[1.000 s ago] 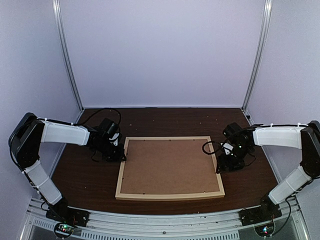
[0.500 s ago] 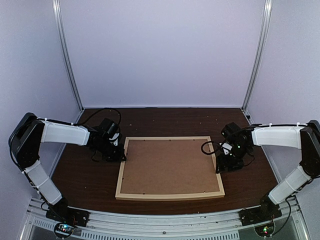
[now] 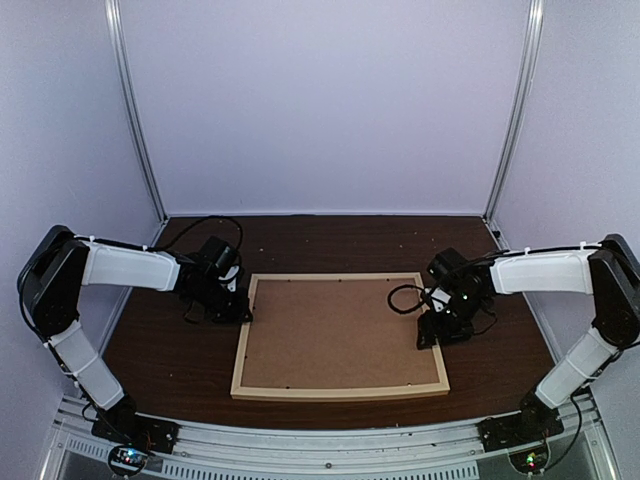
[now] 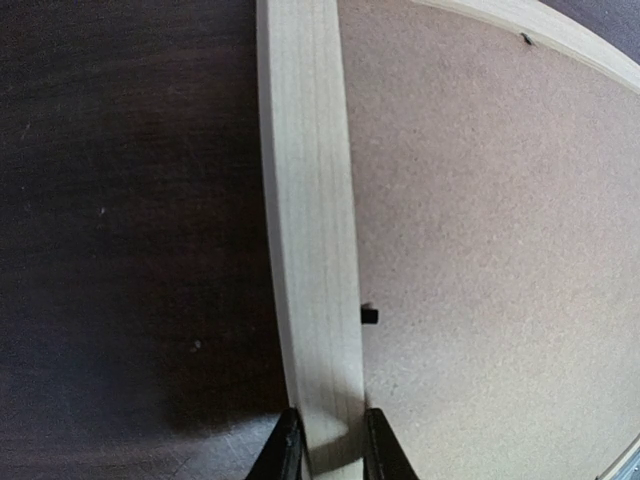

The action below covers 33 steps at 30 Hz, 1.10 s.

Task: Put the photo into the frame
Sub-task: Press the fastener onto the backboard, then position the photo frame at the center of the board.

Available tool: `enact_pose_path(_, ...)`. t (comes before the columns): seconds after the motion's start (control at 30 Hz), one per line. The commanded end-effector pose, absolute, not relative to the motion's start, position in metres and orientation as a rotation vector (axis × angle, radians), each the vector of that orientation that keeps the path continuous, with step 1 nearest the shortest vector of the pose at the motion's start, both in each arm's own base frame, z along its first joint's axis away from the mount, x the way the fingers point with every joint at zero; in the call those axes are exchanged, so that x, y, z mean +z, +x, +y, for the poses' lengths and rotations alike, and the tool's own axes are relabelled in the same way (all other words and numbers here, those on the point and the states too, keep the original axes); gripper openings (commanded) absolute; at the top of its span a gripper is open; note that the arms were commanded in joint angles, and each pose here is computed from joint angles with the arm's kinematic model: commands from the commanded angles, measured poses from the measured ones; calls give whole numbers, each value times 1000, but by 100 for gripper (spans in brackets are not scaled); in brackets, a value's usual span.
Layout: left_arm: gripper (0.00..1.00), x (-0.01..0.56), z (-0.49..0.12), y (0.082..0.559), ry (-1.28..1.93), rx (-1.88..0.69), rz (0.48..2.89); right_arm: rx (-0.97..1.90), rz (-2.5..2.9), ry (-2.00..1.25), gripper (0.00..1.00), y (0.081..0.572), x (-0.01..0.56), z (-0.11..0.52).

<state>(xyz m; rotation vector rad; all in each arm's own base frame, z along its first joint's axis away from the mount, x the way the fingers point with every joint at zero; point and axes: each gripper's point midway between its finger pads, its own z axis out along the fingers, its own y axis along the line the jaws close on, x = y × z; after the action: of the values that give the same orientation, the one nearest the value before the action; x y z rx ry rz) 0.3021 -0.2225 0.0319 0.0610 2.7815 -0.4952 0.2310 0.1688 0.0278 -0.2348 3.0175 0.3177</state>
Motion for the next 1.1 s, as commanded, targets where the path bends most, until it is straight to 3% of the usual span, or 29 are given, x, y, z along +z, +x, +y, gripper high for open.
enact_pose_path(0.0, 0, 18, -230, 293, 138, -492, 2814, 284, 3080, -243, 66, 219, 4, 172)
enact_pose_path(0.7, 3, 25, -229, 297, 152, -467, 2797, 441, 2953, -158, 68, 252, 45, 170)
enact_pose_path(1.07, 4, 25, -227, 297, 153, -460, 2797, 552, 2958, -98, 63, 269, 30, 168)
